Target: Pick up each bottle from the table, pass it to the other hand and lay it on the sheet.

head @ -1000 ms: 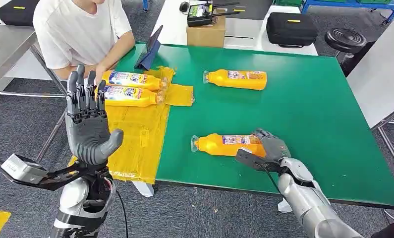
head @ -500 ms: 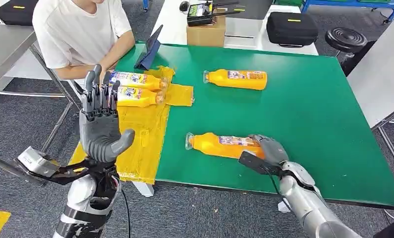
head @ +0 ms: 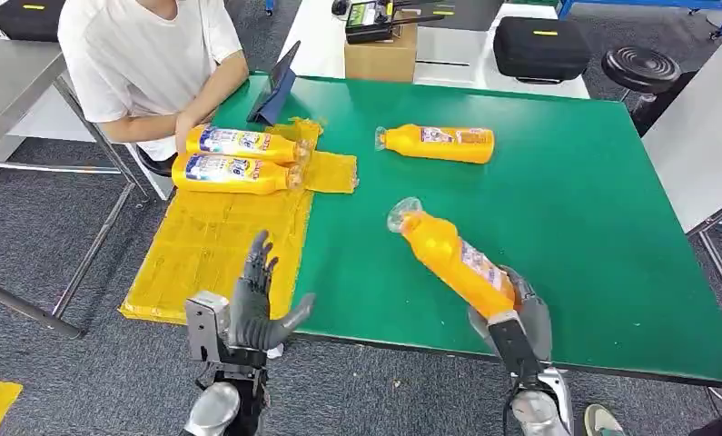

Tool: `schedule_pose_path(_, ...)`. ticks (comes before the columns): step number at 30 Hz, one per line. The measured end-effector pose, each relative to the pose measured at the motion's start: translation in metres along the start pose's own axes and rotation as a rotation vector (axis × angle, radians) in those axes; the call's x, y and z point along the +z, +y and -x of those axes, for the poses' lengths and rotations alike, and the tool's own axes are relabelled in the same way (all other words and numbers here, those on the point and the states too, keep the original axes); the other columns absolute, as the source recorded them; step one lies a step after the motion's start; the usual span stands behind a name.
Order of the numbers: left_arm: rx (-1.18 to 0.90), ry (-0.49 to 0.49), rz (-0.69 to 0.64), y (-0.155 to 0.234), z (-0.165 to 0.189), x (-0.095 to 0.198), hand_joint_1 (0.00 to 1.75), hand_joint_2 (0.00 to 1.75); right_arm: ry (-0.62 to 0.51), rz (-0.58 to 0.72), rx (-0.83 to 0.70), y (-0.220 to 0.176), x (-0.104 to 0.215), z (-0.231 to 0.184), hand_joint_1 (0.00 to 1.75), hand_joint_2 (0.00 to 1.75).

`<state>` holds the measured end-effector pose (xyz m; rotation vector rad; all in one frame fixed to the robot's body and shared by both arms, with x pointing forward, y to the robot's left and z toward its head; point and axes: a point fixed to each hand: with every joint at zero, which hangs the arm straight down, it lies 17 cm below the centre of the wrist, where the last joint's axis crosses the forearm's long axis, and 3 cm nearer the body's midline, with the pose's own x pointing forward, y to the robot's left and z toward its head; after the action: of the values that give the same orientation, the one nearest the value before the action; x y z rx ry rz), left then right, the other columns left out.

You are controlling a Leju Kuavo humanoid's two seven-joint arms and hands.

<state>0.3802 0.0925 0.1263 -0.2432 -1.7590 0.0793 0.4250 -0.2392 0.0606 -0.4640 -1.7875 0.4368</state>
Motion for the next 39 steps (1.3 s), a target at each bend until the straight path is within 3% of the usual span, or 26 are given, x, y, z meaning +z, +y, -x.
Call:
schedule_pose_path(8,-0.075,0.037,0.204,-0.049,0.026,0.032,0.00,1.75,-0.113,0.155,-0.090,-0.038,-0.007,-0.053,1.75,1.75)
schedule_pose_path(12,-0.190,0.007,0.270,-0.062,0.030,0.040,0.00,1.75,-0.156,0.117,-0.147,-0.031,-0.009,-0.072,1.75,1.75)
schedule_pose_path(19,-0.151,0.003,0.329,-0.081,0.027,0.038,0.00,1.75,-0.249,-0.038,-0.165,0.026,-0.008,-0.121,1.75,1.75)
schedule_pose_path(23,-0.133,0.000,0.338,-0.085,0.024,0.036,0.00,1.75,-0.272,-0.058,-0.181,0.036,-0.007,-0.133,1.75,1.75)
schedule_pose_path(33,0.257,0.036,0.188,-0.075,-0.013,0.009,0.00,1.75,-0.330,-0.166,-0.197,0.084,0.011,-0.153,1.75,1.75)
schedule_pose_path(39,0.448,-0.023,0.256,-0.089,-0.056,0.006,0.00,1.75,-0.321,-0.274,-0.205,0.128,0.027,-0.151,1.75,1.75)
